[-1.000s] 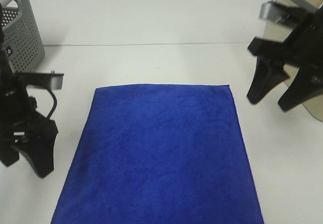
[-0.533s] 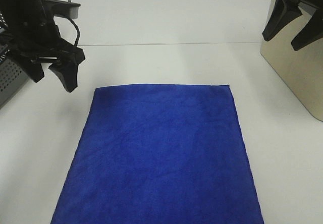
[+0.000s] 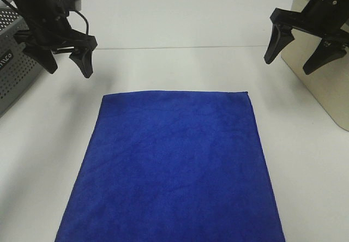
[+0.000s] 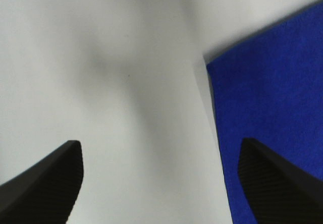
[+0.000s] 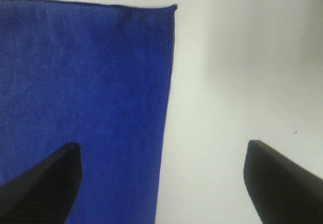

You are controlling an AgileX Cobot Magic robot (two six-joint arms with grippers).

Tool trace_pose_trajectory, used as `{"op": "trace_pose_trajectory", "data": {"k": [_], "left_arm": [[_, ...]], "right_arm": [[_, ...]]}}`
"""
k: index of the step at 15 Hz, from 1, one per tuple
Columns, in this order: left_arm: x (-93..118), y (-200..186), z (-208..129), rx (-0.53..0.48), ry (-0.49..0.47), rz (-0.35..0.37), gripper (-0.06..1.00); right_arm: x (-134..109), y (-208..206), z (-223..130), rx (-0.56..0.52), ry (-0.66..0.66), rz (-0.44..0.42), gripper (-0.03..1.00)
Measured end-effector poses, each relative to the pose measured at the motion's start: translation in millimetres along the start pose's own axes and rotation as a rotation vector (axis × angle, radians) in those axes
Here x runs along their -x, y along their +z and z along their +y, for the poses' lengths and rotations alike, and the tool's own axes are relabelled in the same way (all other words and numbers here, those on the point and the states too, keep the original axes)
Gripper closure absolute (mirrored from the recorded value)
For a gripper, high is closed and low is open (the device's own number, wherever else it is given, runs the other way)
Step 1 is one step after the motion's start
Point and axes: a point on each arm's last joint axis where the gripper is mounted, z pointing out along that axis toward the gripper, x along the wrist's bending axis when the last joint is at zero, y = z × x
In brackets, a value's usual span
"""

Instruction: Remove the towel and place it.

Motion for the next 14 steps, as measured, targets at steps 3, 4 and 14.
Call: {"op": "trace_pose_trajectory", "data": {"k": [3,4,14], "left_arm": [[-1.8,29.8,13.6,-0.012,-0.010,-0.020,0.16],[-1.7,35.9,16.9,-0.010,-0.014,-0.029,0.16],[3.7,87.8,28.9,0.052,-0.104,-0.154,0.16]], "right_arm": [[0.9,22.3,21.8,-0.016,-0.032,-0.038,0.12],[-4.3,30.4,28.2,-0.020,-0.055,-0.068,0.12],[5.3,97.2,54.4,-0.026,-0.003,-0.099,0.12]]}}
